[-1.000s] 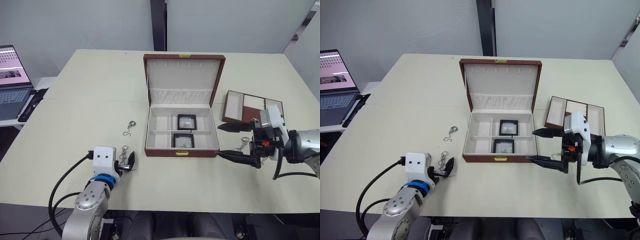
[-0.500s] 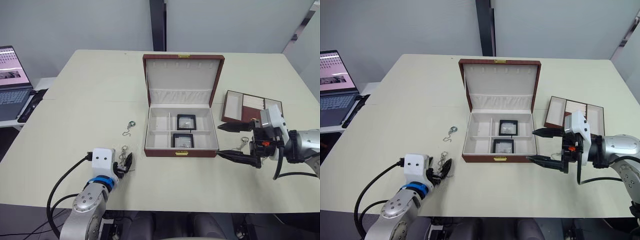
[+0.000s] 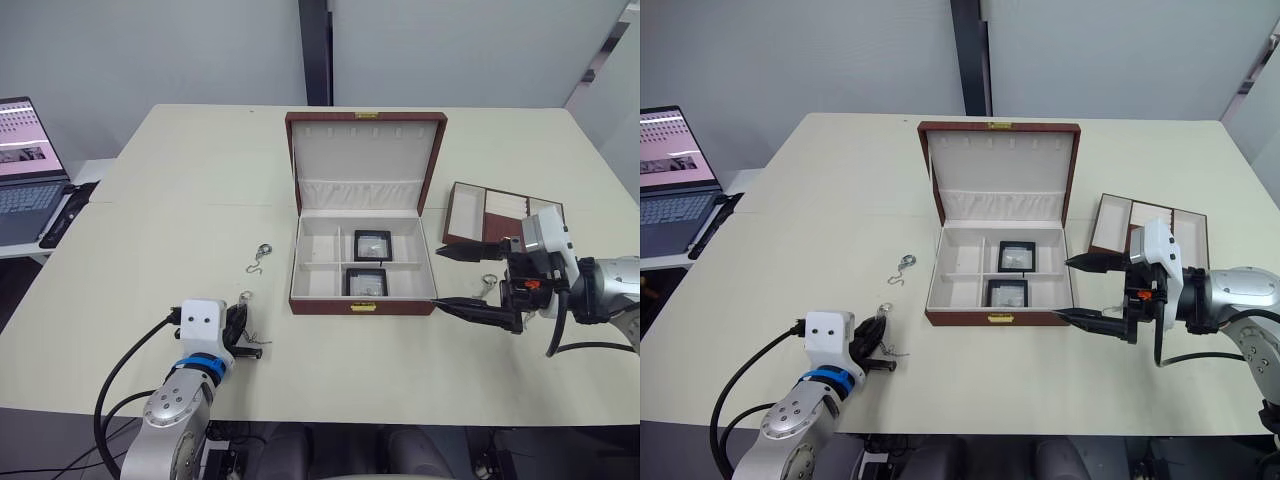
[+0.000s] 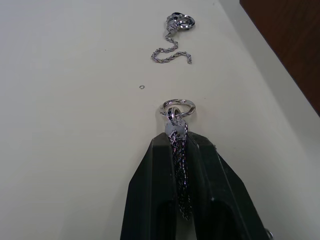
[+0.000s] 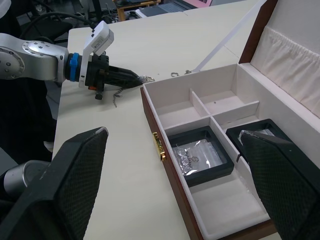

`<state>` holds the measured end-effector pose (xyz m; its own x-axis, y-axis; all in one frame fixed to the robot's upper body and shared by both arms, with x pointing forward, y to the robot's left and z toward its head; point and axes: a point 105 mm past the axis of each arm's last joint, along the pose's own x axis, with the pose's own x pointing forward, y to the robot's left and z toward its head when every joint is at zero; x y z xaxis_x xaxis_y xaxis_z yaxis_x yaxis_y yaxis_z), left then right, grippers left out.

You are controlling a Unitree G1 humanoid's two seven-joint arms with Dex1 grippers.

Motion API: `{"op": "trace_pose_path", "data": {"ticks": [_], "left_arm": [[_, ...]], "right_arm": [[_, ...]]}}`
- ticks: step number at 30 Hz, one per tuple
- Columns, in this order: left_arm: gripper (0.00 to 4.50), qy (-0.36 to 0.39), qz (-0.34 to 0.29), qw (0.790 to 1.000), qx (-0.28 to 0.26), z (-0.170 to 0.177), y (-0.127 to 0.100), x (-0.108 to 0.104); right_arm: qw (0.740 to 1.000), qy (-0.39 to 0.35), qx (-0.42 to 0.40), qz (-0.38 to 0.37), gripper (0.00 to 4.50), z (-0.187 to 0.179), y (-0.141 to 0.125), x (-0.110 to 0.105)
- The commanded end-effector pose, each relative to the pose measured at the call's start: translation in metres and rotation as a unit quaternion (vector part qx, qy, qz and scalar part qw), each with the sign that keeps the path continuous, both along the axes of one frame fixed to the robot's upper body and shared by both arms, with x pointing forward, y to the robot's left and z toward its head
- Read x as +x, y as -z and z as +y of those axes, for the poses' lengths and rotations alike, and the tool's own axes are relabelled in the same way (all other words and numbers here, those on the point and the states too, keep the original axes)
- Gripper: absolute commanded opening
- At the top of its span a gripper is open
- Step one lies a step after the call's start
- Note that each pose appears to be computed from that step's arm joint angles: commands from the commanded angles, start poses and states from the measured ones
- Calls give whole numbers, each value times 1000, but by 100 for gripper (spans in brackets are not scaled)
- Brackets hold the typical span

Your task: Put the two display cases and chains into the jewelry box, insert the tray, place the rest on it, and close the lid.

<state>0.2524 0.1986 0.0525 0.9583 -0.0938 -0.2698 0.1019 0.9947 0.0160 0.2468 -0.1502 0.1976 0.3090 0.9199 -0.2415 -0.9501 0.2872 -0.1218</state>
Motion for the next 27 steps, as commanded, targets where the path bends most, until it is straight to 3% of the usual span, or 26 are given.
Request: {"op": "trace_pose_path", "data": {"ticks": [1, 9, 17, 27], "left_arm": [[5, -10, 34, 999, -10, 7, 20, -6], [5, 56, -68, 996, -30, -3, -36, 10], [5, 163, -160, 973, -45, -35, -105, 30], [5, 268, -176, 946, -45, -61, -142, 53]], "right_arm": [[1000, -5, 2, -29, 450, 1, -12, -2], [999, -3, 17, -38, 450, 3, -19, 0], [998, 11, 22, -53, 450, 3, -24, 4], [995, 48, 33, -77, 450, -1, -29, 7]]}}
